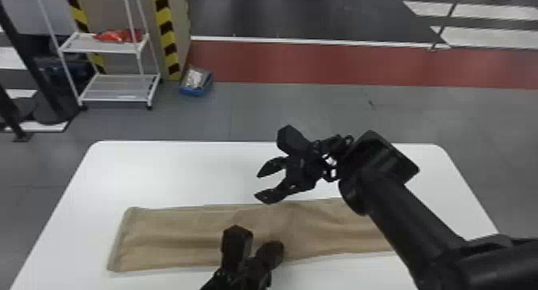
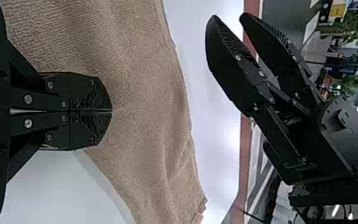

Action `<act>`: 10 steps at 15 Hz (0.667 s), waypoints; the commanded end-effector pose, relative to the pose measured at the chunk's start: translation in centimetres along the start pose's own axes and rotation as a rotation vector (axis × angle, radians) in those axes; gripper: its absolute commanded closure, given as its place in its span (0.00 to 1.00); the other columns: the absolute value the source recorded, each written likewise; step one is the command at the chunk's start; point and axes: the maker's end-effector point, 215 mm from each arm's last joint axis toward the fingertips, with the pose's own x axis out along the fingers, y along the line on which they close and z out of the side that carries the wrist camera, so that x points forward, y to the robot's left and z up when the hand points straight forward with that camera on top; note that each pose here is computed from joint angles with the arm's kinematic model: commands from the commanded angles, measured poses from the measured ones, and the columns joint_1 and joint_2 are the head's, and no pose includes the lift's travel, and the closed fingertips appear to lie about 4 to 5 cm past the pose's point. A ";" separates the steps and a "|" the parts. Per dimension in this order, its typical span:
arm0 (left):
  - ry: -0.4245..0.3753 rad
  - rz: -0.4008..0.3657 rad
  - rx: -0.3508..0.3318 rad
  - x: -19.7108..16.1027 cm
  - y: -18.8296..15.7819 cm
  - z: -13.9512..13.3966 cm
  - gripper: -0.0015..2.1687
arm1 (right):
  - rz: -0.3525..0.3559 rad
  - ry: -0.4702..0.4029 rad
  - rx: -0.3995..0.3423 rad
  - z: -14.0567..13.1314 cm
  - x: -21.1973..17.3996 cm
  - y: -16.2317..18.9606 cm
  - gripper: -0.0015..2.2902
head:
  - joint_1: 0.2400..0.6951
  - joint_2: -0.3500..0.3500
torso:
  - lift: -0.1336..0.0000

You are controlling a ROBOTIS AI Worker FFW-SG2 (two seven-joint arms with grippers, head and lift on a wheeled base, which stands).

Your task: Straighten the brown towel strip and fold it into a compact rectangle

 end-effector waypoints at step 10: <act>-0.094 0.196 0.002 -1.3 10.5 3.1 0.79 | -0.093 -0.091 0.057 1.5 -3.0 -2.7 0.23 | 1.00 0.49 | 1.00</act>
